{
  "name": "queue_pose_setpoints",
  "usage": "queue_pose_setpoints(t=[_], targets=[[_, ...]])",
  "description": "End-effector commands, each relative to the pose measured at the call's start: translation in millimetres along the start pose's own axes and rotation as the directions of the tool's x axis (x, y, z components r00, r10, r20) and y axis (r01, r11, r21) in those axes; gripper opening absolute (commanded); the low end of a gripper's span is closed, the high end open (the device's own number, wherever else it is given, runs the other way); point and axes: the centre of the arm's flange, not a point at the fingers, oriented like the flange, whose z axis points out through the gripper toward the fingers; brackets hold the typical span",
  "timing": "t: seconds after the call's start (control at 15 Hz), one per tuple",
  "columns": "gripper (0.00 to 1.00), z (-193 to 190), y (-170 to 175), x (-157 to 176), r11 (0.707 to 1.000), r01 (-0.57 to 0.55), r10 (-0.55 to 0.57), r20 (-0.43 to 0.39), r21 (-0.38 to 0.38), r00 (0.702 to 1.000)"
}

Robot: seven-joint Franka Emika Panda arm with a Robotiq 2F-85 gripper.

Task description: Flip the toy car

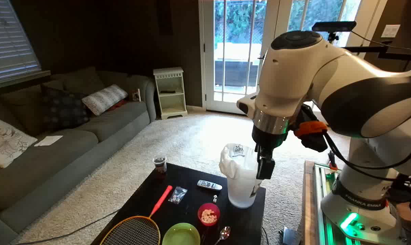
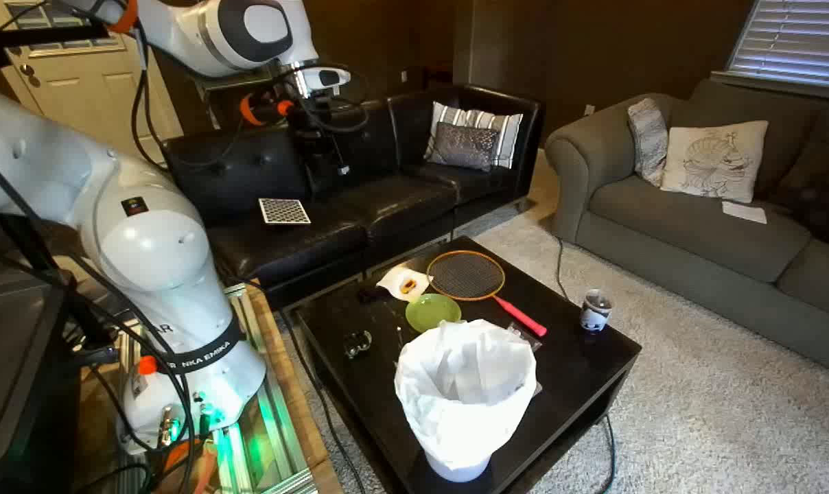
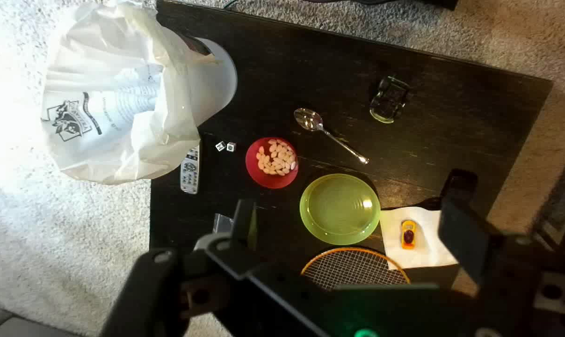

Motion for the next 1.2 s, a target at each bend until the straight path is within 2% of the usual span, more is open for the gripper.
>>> queue_pose_setpoints(t=[0.0, 0.53, 0.67, 0.87, 1.0, 1.13], targets=[[1.0, 0.0, 0.0, 0.0, 1.0, 0.0, 0.0, 0.0, 0.0, 1.0], [1.0, 0.0, 0.0, 0.0, 1.0, 0.0, 0.0, 0.0, 0.0, 1.0], [1.0, 19.1, -6.7, 21.8, 0.999, -0.025, 0.023, 0.051, 0.045, 0.998], [1.0, 68.6, -33.8, 55.7, 0.99, -0.04, 0.023, 0.123, 0.132, 0.992], [1.0, 100.8, -49.8, 63.8, 0.976, -0.13, 0.099, 0.176, 0.175, 0.979], [1.0, 130.0, -66.0, 73.0, 0.956, -0.246, 0.218, 0.175, 0.159, 0.96]])
